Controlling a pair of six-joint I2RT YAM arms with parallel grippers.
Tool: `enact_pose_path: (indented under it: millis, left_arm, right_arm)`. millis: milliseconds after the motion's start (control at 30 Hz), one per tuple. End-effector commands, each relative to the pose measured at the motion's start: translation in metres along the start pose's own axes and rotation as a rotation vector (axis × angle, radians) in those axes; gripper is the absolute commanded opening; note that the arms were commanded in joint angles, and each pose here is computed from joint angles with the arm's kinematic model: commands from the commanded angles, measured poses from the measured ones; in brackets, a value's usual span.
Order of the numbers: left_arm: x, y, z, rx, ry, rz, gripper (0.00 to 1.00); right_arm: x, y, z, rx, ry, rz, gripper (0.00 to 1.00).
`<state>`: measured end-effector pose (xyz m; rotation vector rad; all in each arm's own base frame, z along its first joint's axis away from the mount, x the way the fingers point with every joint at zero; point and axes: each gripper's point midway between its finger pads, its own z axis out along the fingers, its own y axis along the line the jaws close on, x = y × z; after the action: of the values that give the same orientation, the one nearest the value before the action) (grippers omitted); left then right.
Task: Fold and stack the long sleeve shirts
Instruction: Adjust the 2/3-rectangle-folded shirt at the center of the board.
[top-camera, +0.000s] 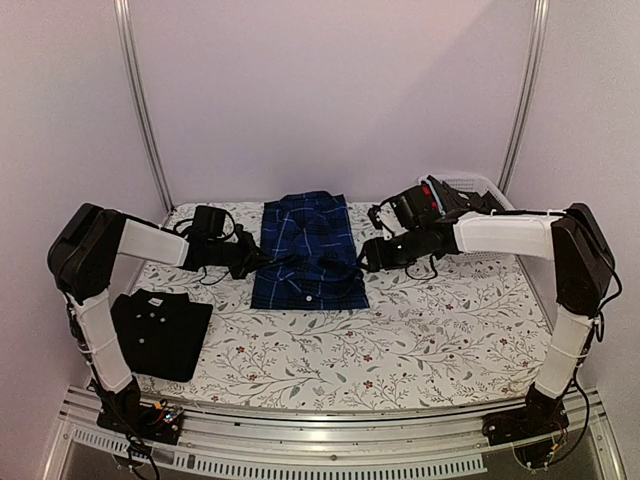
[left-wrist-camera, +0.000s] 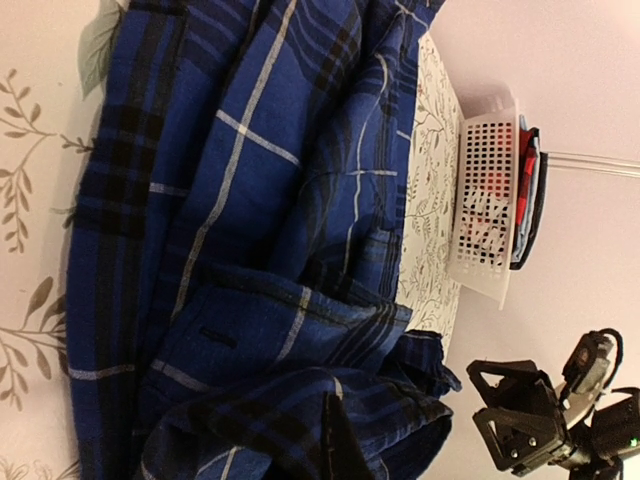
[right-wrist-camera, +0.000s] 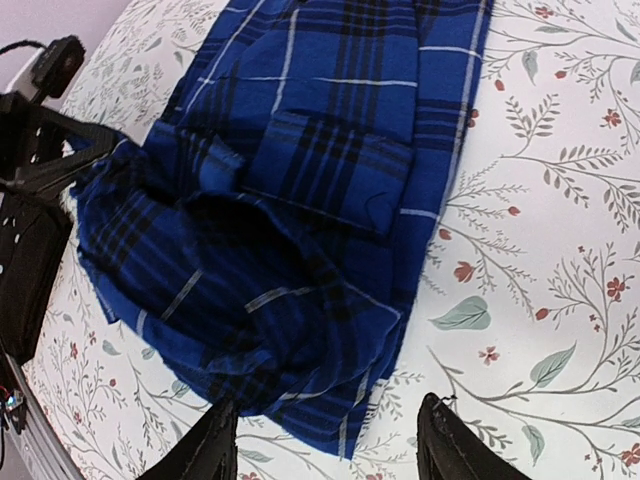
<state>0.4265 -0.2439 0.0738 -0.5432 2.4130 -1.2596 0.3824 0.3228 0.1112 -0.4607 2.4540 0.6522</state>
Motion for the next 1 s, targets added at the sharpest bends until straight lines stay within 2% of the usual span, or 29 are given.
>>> enact_pose_path:
  millis: [0, 267, 567, 633, 700, 867, 967]
  left_arm:
    - [-0.010, -0.012, -0.004, 0.031, -0.022, 0.021, 0.00]
    - [-0.009, -0.010, -0.005, 0.024, -0.022, 0.021, 0.00]
    - [-0.011, -0.012, -0.005, 0.028, -0.024, 0.023, 0.00]
    - [-0.011, -0.012, -0.005, 0.029, -0.024, 0.025, 0.00]
    - [-0.011, -0.012, -0.005, 0.027, -0.023, 0.028, 0.00]
    - [-0.011, -0.011, -0.006, 0.023, -0.026, 0.032, 0.00]
    - [-0.012, -0.010, -0.006, 0.021, -0.029, 0.029, 0.00]
  right_arm:
    - [0.016, 0.019, -0.005, -0.006, -0.004, -0.057, 0.58]
    - [0.043, 0.038, 0.007, -0.035, 0.050, -0.018, 0.58]
    - [0.035, 0.029, 0.041, 0.014, 0.060, 0.047, 0.56]
    - [0.027, 0.028, 0.044, 0.022, 0.040, 0.062, 0.52]
    - [0.018, 0.028, 0.047, 0.025, 0.022, 0.075, 0.43]
    - [-0.005, 0.022, 0.049, 0.036, -0.021, 0.088, 0.09]
    - [-0.023, 0.011, 0.051, 0.041, -0.046, 0.106, 0.02]
